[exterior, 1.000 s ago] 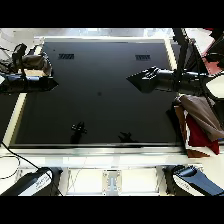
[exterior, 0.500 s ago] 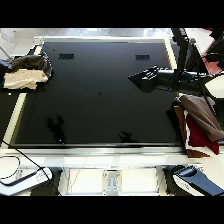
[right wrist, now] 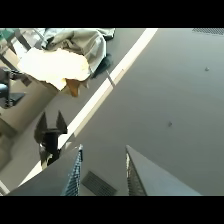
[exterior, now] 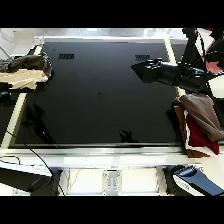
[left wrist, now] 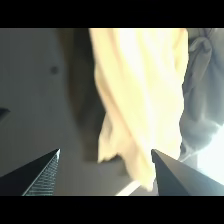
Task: Fold the shirts.
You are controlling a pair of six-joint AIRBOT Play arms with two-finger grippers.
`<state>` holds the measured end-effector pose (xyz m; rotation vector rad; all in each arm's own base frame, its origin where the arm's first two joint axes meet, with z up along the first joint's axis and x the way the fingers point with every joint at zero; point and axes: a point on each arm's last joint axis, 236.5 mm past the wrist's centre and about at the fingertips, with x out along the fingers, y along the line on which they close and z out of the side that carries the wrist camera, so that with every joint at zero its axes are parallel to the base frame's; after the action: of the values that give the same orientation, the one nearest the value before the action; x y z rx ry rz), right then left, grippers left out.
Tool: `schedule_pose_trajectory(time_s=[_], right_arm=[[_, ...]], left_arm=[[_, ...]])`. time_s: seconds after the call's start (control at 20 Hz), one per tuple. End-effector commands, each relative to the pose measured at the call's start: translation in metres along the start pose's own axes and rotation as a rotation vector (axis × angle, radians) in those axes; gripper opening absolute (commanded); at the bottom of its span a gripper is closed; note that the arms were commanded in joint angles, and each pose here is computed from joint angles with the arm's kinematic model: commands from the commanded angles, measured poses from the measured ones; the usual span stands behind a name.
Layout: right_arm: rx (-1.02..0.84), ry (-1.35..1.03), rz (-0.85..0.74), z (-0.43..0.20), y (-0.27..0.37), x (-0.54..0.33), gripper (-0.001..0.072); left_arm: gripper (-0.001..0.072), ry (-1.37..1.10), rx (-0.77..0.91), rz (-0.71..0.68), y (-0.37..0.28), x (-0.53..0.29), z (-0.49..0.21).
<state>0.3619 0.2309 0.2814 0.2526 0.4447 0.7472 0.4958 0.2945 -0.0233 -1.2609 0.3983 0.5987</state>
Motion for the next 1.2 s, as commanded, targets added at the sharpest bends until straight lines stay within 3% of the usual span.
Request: schedule_pose_trajectory(time_s=[0.0, 0.55, 0.6, 0.65, 0.7, 0.75, 0.95, 1.15], right_arm=[[0.033, -0.015, -0.002, 0.004, -0.001, 0.0, 0.0322], [0.05, -0.067, -0.017, 0.016, -0.004, 0.0, 0.0321], [0.05, -0.069, -0.018, 0.016, -0.004, -0.001, 0.0321], [0.05, -0.075, -0.02, 0.018, -0.005, -0.001, 0.0321], [0.049, -0.085, -0.023, 0.02, -0.006, -0.001, 0.0321], [0.049, -0.095, -0.026, 0.022, -0.007, -0.001, 0.0321], [0.048, -0.101, -0.028, 0.024, -0.007, -0.002, 0.0321], [0.043, -0.222, -0.069, 0.052, -0.017, -0.007, 0.0321]], left_arm=[[0.0657, -0.013, 0.017, -0.078, -0.016, 0.04, 0.004], [0.064, 0.033, 0.088, -0.153, -0.048, 0.115, -0.016], [0.0585, 0.042, 0.086, -0.159, -0.049, 0.118, -0.019], [0.0408, 0.055, 0.076, -0.171, -0.052, 0.12, -0.022], [0.0121, 0.059, 0.063, -0.183, -0.056, 0.119, -0.023], [0.0009, 0.063, 0.055, -0.197, -0.062, 0.117, -0.022], [0.0011, 0.168, 0.151, -0.286, -0.103, 0.088, -0.04], [0.001, 0.332, 0.54, -0.501, -0.18, 0.003, -0.095]])
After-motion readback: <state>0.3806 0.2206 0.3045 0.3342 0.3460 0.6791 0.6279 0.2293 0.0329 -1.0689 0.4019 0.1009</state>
